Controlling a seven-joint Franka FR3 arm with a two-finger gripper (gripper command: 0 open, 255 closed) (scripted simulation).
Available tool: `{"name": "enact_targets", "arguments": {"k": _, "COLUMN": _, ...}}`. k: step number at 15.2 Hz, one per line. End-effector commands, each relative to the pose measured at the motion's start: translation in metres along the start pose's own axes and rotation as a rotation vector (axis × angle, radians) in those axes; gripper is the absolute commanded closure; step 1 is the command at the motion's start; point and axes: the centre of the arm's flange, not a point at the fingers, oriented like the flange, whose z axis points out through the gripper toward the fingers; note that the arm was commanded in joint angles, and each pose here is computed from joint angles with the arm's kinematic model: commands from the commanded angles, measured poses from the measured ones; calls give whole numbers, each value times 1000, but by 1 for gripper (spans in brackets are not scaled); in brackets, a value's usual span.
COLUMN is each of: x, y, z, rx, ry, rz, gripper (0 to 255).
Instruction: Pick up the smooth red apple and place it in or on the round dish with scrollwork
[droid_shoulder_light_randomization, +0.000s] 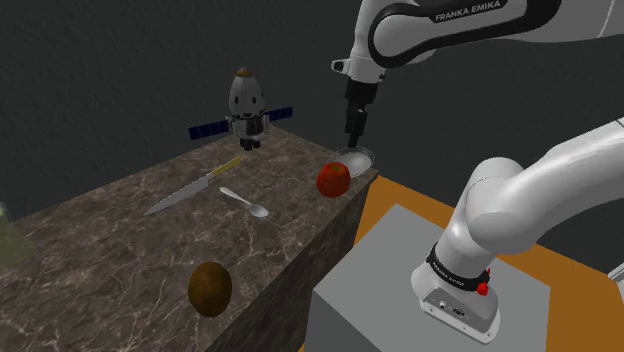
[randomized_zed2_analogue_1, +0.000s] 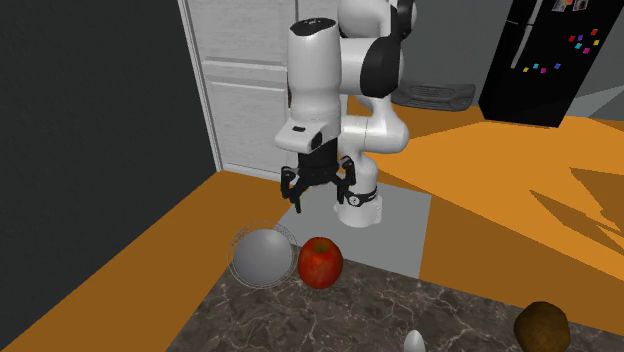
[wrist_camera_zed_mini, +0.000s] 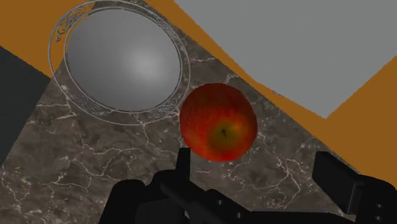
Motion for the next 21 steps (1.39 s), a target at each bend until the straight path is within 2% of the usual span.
{"name": "enact_targets", "arguments": {"k": 1, "x": 11, "y": 1, "z": 28, "rx": -17, "ry": -13, "rz": -182, "gripper": 0}}
{"name": "enact_targets", "arguments": {"k": 2, "x": 15, "y": 1, "z": 40, "rx": -25, "ry": -20, "rz": -266, "gripper": 0}}
{"name": "enact_targets", "arguments": {"k": 3, "x": 16, "y": 1, "z": 43, "rx": -26, "ry": -21, "rz": -282, "gripper": 0}}
{"name": "enact_targets", "arguments": {"k": 10, "x": 15, "y": 2, "z": 83, "rx": -26, "ry": -21, "rz": -282, "gripper": 0}}
{"name": "enact_targets", "arguments": {"k": 18, "x": 15, "y": 2, "z": 83, "rx": -26, "ry": -21, "rz": -282, "gripper": 0}}
{"name": "enact_targets", "arguments": {"k": 19, "x": 15, "y": 2, "z": 83, "rx": -26, "ry": -21, "rz": -282, "gripper": 255}}
{"name": "enact_targets", "arguments": {"k": 21, "x": 15, "y": 2, "z": 83, "rx": -26, "ry": -21, "rz": -282, "gripper": 255}}
